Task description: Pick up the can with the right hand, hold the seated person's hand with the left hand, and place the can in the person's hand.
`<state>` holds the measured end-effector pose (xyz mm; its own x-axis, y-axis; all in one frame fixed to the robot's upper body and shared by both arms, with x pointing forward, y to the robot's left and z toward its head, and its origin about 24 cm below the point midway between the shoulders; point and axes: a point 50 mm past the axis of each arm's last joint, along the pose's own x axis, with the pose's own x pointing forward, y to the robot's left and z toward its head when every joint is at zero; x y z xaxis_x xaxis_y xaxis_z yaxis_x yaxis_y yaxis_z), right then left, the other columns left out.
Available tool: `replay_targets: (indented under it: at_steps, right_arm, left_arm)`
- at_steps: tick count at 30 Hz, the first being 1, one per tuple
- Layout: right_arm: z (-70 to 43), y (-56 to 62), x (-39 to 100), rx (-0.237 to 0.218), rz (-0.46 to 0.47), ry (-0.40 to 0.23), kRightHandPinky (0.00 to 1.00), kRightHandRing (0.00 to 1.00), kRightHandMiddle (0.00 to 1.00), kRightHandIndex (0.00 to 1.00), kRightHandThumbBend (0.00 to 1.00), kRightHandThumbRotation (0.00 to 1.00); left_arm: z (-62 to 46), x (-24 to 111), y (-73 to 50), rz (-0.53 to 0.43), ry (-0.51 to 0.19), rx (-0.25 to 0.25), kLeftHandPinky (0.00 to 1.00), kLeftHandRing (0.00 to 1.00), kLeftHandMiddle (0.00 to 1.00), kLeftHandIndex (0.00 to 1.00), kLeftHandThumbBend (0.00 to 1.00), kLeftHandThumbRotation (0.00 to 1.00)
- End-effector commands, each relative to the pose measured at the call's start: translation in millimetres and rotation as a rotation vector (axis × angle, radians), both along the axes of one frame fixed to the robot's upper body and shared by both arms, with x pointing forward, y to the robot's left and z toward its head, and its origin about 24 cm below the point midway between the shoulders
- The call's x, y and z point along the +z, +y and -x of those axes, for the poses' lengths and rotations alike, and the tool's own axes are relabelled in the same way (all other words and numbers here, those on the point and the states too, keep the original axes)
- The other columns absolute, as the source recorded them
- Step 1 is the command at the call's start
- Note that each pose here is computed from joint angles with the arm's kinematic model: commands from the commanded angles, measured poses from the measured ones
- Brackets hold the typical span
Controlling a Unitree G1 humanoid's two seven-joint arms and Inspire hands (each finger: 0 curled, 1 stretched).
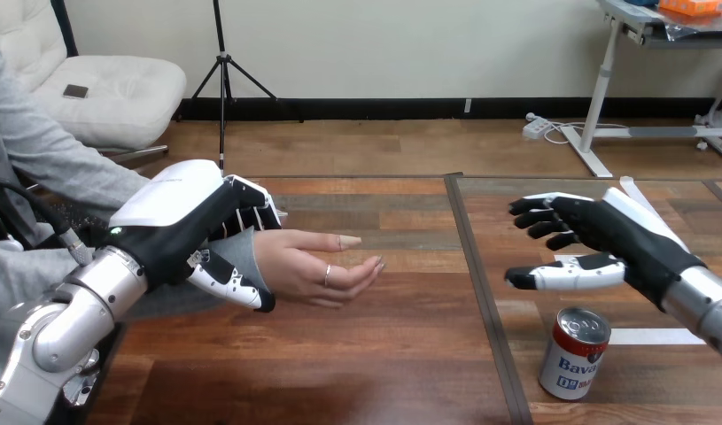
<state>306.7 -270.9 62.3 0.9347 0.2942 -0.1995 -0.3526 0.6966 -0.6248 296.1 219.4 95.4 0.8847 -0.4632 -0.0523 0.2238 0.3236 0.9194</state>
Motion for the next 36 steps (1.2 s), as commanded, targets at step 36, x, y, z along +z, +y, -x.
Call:
replay_targets:
  at_steps: [36]
  right_arm:
    - [12.2,-19.8,12.7,0.039,0.041,0.025,0.81,0.86,0.87,0.87,1.00,0.40]
  left_arm:
    - [8.9,32.1,8.3,-0.016,-0.195,0.037,0.55,0.66,0.69,0.67,0.74,0.32]
